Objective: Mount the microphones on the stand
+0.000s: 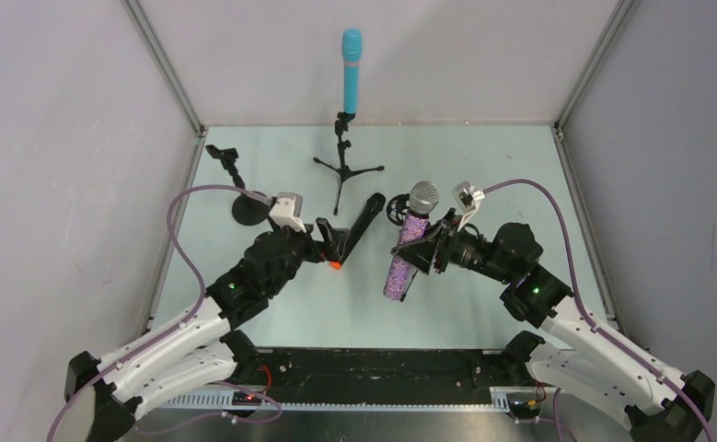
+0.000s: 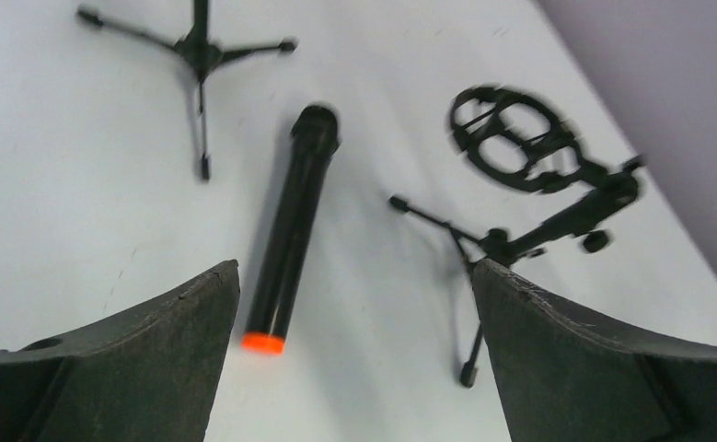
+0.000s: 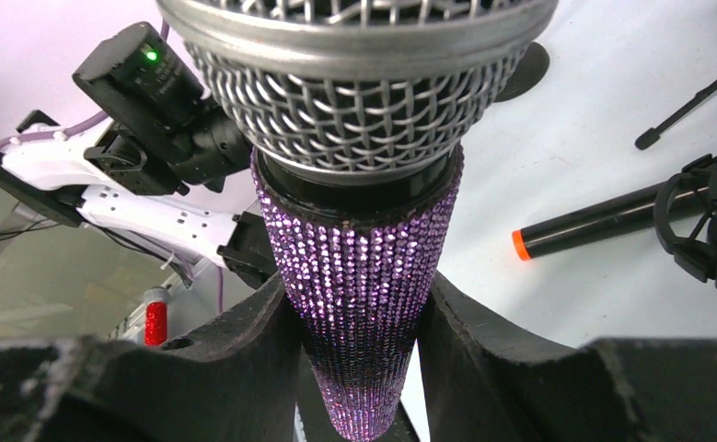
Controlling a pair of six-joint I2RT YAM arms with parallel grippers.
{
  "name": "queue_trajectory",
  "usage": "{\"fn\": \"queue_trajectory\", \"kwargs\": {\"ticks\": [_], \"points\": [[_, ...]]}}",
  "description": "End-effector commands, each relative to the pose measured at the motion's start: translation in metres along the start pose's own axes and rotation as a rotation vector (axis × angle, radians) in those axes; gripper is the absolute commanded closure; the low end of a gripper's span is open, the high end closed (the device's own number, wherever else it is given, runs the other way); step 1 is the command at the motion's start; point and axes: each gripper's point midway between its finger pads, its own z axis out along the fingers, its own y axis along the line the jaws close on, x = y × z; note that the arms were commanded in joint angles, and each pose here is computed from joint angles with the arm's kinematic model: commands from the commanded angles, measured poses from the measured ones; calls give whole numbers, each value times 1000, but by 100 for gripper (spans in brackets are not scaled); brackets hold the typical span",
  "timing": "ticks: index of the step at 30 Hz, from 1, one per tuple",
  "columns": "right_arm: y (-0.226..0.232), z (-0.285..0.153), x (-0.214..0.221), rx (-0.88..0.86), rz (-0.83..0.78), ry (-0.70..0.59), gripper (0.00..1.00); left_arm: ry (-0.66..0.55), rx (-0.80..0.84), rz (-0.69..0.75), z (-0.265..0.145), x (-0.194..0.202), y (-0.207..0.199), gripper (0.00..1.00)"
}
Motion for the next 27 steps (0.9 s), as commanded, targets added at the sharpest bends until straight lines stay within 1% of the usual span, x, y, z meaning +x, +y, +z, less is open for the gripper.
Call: {"fn": "queue_trajectory", "kwargs": {"ticks": [1,5,9,13,16,17,19,22,27], "points": [[3,0,-20,-5,-85,-73,100,106,-186,-66,0,40,36,0],[-4,2,-21,25,-115,-80,100,198,-203,-68,-1,70,43,0],[-9,6,-25,44,-162,-88,100,206,-207,-116,-5,78,44,2],[-20,14,-29,80,-216,-84,100,152,-224,-149,-10,70,49,2],[-21,20,-38,85,-265,-95,100,90,-279,-161,-14,61,61,2],[18,-11,-74,20,-338,-233,100,58,-307,-164,-15,55,67,2],[-18,24,-54,90,-324,-125,100,25,-340,-166,-17,50,73,2],[-20,33,-69,109,-357,-158,100,0,-365,-166,-19,45,78,2],[-19,45,-97,130,-402,-222,100,17,-364,-136,-15,45,76,2]]}}
